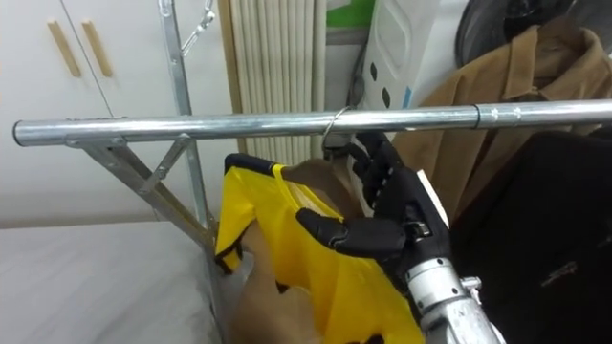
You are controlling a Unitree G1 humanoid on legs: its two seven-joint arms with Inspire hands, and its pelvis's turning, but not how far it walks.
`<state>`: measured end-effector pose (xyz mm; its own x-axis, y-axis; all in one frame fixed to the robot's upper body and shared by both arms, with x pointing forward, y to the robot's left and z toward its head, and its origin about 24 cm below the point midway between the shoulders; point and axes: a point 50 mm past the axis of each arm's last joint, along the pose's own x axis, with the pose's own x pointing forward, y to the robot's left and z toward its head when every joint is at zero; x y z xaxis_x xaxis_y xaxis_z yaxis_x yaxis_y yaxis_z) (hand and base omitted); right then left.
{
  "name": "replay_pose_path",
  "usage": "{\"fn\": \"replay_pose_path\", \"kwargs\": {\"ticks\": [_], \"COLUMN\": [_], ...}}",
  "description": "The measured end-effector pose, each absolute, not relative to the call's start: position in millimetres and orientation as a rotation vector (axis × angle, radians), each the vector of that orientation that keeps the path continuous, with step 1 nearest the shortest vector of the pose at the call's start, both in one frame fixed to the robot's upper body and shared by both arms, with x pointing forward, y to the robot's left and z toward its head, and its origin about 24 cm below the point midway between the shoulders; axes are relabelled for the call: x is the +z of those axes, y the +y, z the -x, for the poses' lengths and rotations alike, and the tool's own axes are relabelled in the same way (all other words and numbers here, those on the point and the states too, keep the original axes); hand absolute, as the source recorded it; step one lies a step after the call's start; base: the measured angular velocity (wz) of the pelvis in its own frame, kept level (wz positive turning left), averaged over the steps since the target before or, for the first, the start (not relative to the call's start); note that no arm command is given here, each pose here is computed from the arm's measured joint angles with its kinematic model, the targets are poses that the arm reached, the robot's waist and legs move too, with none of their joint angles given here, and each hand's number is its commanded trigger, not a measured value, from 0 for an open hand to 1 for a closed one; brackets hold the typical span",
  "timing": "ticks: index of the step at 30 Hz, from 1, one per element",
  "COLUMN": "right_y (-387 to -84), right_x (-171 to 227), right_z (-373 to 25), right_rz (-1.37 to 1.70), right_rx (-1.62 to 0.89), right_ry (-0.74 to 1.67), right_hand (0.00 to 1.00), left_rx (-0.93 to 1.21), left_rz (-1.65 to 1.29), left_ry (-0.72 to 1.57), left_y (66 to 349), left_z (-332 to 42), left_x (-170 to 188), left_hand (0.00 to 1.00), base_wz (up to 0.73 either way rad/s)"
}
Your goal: Hang clothes
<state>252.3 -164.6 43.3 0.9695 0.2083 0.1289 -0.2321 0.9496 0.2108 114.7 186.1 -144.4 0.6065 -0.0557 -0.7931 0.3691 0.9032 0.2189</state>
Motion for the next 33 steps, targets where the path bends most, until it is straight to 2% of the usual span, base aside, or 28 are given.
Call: {"fn": "replay_pose_path", "kwargs": {"ticks": [9,16,25,33], "right_y": [-173.6,-194.5,-222.4,-245.0], "right_x": [20.0,-34.7,-77.3,-120.7], "right_z": [-232.5,-206.7,-162.5,-105.9], "right_rz": [-0.216,-0.065,0.076,0.176], "right_rx": [0.184,0.103,-0.016,-0.113], "right_ry": [-0.009,0.246,0.478,0.769], "right_hand": [0.0,0.0,0.0,0.0], "left_rx": [-0.246,-0.235,-0.225,-0.172], "left_rz": [-0.39,-0.412,-0.42,-0.411], "left_ry": [0.913,0.932,0.936,0.934], "left_y": [191.0,200.5,204.3,215.3], "left_z": [-109.7,-108.6,-105.7,-101.2], "left_x": [-146.3,-146.9,-146.7,-146.0], "left_hand": [0.0,0.0,0.0,0.0], "base_wz": [-0.1,0.0,-0.01,-0.08]}}
